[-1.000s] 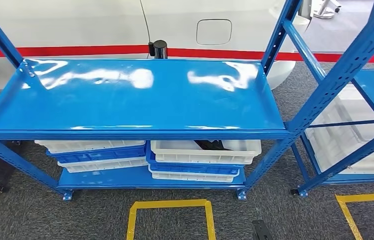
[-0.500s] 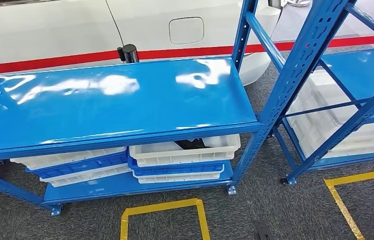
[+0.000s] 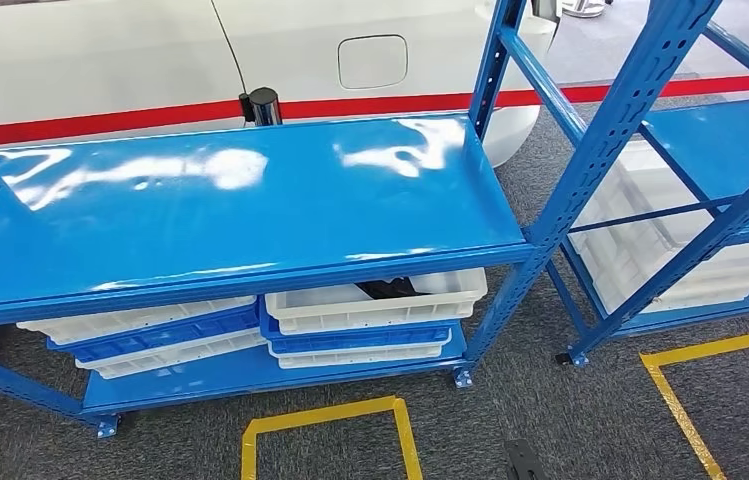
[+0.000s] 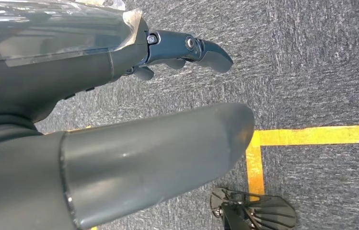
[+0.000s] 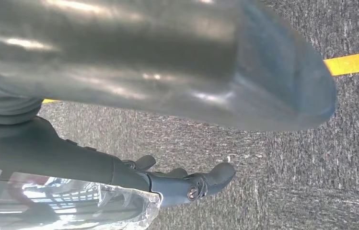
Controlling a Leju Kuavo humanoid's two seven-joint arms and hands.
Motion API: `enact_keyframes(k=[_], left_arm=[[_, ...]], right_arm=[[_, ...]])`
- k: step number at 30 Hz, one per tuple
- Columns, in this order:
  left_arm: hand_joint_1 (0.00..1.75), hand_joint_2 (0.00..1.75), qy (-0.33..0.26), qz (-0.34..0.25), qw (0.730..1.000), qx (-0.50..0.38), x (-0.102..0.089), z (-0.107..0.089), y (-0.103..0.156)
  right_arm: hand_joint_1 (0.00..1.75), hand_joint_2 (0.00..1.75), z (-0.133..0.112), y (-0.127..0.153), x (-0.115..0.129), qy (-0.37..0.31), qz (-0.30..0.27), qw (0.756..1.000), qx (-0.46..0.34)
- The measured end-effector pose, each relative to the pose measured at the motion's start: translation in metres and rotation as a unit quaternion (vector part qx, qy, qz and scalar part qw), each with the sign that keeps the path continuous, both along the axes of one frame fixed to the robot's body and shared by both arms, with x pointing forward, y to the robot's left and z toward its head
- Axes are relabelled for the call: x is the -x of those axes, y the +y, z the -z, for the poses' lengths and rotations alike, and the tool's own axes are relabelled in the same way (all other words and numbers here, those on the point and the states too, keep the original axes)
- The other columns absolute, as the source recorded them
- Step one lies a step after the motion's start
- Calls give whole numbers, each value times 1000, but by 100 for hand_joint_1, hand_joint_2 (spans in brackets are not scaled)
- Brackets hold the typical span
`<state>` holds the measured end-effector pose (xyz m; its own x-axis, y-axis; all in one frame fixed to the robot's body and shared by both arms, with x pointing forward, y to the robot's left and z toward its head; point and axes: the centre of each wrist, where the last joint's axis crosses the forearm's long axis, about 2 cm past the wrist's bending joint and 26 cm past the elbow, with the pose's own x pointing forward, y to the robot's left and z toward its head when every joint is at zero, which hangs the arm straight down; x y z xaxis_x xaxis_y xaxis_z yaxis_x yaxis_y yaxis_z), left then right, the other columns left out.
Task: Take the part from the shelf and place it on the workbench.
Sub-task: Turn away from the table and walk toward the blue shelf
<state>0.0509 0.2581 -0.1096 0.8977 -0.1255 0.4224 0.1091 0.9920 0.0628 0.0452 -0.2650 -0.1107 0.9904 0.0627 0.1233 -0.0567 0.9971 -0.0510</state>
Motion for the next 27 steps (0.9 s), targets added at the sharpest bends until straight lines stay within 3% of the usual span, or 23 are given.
enact_keyframes(k=[27], left_arm=[[0,0,3,0,1000,-4,0,0,-1]], right_arm=[[0,0,0,0,0,2,-2,1000,4]])
